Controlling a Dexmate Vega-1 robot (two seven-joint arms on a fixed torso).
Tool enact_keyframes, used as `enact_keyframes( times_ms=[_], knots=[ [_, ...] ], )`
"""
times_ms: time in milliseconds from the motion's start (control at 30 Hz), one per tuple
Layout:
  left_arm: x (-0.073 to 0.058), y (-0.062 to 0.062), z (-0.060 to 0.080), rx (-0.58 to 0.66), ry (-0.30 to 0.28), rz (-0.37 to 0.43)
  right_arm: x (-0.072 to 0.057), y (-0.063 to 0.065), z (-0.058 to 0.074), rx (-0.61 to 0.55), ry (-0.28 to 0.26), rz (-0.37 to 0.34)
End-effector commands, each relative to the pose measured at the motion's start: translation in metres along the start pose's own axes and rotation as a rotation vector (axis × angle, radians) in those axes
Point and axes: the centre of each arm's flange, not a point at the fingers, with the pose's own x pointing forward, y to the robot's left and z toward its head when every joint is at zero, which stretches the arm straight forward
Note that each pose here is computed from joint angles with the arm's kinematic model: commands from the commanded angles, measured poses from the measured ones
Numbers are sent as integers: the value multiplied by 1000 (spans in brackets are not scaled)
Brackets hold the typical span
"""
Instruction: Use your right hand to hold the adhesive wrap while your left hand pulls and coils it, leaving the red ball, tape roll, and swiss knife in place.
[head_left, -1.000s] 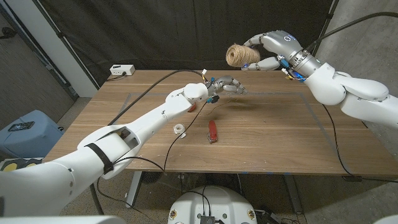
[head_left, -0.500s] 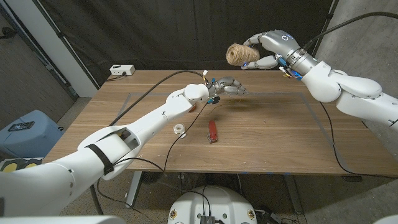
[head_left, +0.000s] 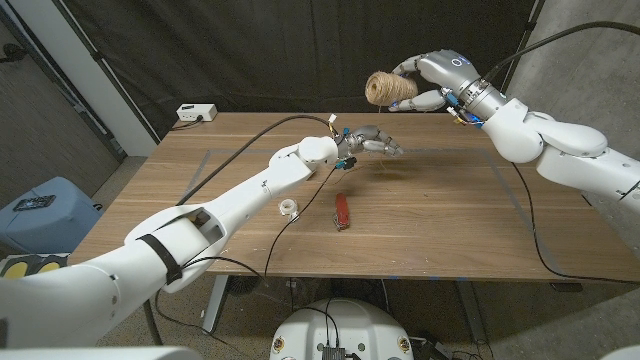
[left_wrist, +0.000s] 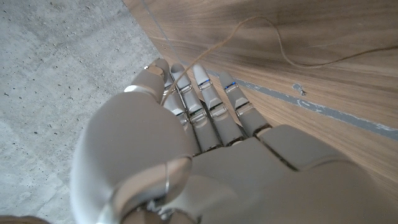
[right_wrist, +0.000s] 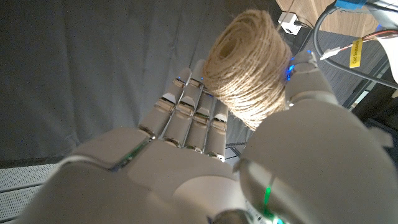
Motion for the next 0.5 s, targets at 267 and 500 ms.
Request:
enact_keyframes(
  times_ms=[267, 500],
  knots=[
    [-3, -11, 1, -11, 8, -12, 0, 12, -8, 18, 12, 21],
    [-6, -16, 2, -16, 9, -16, 0, 15, -10, 20, 19, 27]
  ],
)
